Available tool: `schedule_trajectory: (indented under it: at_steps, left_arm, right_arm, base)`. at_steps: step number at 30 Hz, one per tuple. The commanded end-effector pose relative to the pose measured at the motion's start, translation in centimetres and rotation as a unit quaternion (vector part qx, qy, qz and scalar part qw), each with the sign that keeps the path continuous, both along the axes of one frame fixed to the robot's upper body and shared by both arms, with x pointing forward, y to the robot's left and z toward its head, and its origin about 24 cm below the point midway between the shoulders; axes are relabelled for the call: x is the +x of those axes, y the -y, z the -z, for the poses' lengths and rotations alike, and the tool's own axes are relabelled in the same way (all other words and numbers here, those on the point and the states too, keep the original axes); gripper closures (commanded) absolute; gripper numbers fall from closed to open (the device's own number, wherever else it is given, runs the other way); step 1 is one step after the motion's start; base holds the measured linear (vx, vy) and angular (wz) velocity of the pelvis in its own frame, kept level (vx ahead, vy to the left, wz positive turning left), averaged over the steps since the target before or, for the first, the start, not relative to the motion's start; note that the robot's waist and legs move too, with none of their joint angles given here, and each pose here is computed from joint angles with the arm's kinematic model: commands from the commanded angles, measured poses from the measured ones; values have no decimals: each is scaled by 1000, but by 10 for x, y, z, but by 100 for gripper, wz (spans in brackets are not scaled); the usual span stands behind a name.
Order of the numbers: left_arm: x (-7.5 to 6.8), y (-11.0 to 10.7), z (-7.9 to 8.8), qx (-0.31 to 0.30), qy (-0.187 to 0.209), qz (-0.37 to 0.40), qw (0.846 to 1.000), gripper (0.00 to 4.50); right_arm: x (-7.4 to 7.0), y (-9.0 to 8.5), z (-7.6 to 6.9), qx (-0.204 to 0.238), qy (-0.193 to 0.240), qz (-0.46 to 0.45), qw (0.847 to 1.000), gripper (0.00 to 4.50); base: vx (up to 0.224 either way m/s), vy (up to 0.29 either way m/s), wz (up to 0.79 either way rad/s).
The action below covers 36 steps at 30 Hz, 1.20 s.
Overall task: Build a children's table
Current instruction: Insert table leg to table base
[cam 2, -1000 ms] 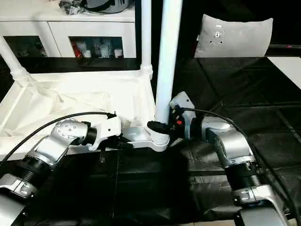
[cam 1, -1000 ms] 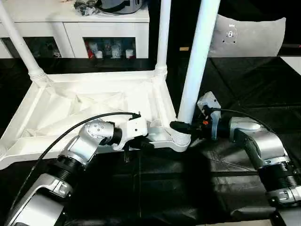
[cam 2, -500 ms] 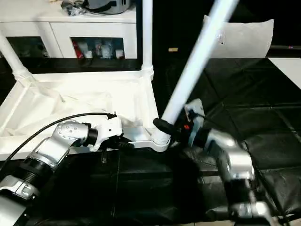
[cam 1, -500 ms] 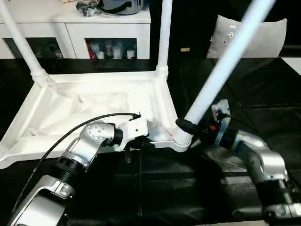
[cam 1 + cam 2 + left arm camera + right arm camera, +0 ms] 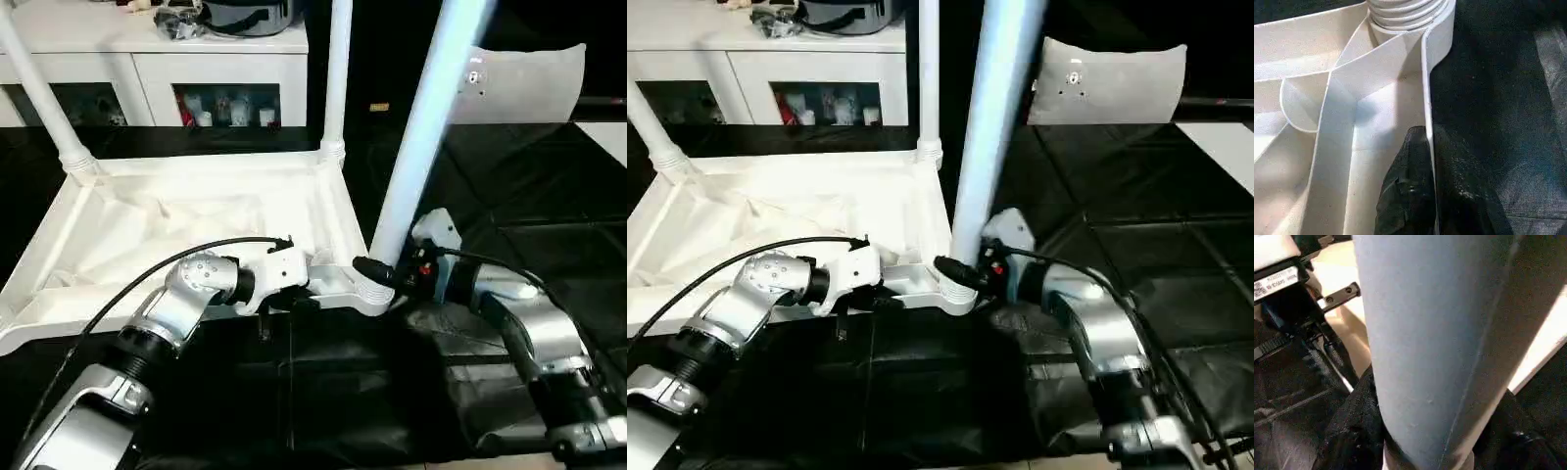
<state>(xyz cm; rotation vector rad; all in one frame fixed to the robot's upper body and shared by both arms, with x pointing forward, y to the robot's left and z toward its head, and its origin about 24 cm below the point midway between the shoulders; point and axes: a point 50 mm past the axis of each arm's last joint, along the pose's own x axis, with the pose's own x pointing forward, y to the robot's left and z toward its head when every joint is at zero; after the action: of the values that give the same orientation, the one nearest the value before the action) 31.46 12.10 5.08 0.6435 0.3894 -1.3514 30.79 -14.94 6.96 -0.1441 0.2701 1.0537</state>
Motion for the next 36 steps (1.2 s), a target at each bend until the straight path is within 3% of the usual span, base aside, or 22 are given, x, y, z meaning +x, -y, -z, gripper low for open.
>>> schedule_trajectory:
  at_steps: [1, 9, 19, 25, 30, 36]
  left_arm:
    - [2, -2, 3, 35, 0, 13, 999, 450]
    - [12, -4, -3, 24, -2, -13, 1000, 450]
    - [4, -4, 1, -21, -39, -60, 997, 450]
    - [-11, 22, -1, -62, -39, -170, 983, 450]
    - [-12, 40, -14, -60, -9, -215, 975, 450]
    - [-10, 40, -15, -52, -3, -231, 972, 450]
  right_arm:
    - [-12, 5, 37, -69, -82, -8, 994, 262]
    - [-14, 4, 42, -60, -88, 0, 994, 262]
    - [-4, -9, 43, -23, -87, 99, 991, 262]
    - [22, -31, 42, -12, -90, 245, 965, 262]
    - [31, -44, 40, -18, -90, 265, 960, 262]
    - [31, -46, 41, -26, -94, 263, 960, 262]
  base:
    - [0, 0, 0]
    - [0, 0, 0]
    - [0, 0, 0]
    - [0, 0, 0]
    - [0, 0, 0]
    - [0, 0, 0]
